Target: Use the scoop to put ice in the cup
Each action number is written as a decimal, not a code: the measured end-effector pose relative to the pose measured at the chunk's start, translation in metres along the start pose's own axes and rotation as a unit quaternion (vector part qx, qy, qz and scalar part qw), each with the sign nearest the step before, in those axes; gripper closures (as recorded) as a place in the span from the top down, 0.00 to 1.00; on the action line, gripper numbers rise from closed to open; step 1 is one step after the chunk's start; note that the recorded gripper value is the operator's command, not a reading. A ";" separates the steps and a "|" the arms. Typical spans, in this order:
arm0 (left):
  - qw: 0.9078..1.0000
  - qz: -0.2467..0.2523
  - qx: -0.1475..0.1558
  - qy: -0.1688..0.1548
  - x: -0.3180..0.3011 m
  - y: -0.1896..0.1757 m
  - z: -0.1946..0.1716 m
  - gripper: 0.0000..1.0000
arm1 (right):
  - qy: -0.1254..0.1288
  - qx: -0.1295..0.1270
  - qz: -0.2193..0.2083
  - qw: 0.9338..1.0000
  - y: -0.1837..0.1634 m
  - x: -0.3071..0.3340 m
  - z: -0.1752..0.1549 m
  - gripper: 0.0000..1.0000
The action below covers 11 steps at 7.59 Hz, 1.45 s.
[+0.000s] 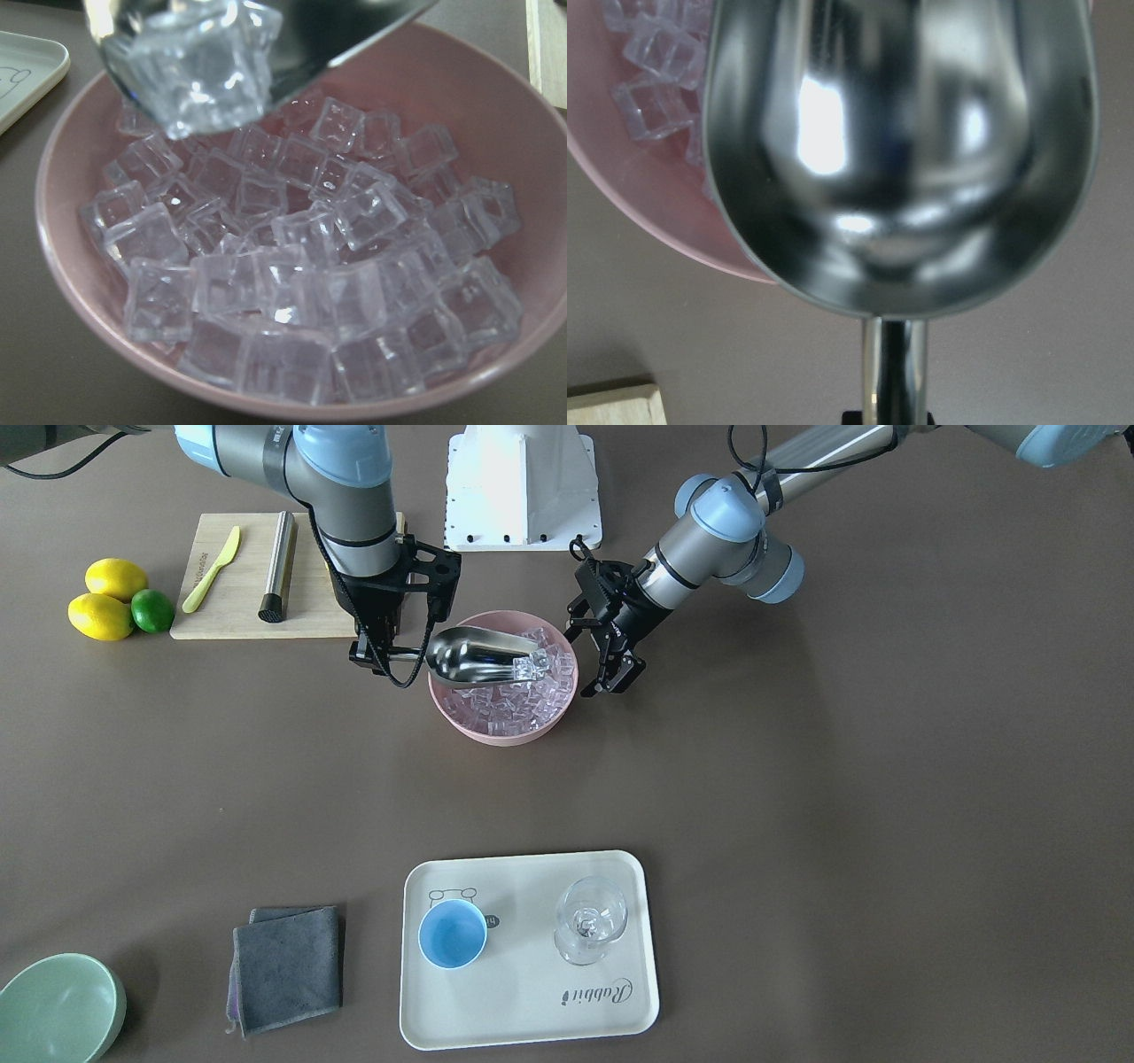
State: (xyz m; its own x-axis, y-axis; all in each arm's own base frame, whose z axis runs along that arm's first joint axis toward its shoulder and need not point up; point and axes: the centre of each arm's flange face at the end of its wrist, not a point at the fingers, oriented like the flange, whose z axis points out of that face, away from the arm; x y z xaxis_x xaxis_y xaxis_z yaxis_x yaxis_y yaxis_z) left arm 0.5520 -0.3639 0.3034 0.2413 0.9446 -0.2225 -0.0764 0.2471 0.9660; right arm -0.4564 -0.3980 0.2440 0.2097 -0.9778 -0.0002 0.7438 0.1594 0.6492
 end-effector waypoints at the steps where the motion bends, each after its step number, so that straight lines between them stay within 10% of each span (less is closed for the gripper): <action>1: 1.000 0.000 0.000 0.000 0.000 0.000 0.000 0.98 | 0.009 0.036 0.014 0.999 0.012 -0.003 -0.003 0.00; 4: 1.000 0.000 0.000 0.000 0.000 0.001 0.000 0.98 | 0.033 0.136 0.081 0.987 0.023 0.005 -0.023 0.00; 6: 1.000 0.000 0.000 -0.002 -0.003 0.003 -0.002 0.98 | 0.049 0.153 0.114 0.980 0.038 0.030 -0.034 0.00; 9: 1.000 0.001 0.016 -0.013 -0.021 0.013 -0.016 0.98 | 0.017 0.125 0.195 0.973 0.053 0.063 -0.037 0.00; 11: 0.999 -0.004 0.030 -0.031 -0.059 0.026 -0.043 0.98 | -0.058 0.039 0.281 0.957 0.049 0.091 -0.044 0.00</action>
State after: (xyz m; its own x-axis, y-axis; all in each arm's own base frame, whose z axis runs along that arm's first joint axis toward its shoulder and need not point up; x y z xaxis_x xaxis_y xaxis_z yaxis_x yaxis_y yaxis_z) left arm 0.4941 -0.4039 0.3363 0.3017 0.9269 -0.2232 -0.0164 0.2391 0.9709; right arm -0.3734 -0.4734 0.2424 0.4877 -0.7502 0.4465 0.4842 0.6580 0.5767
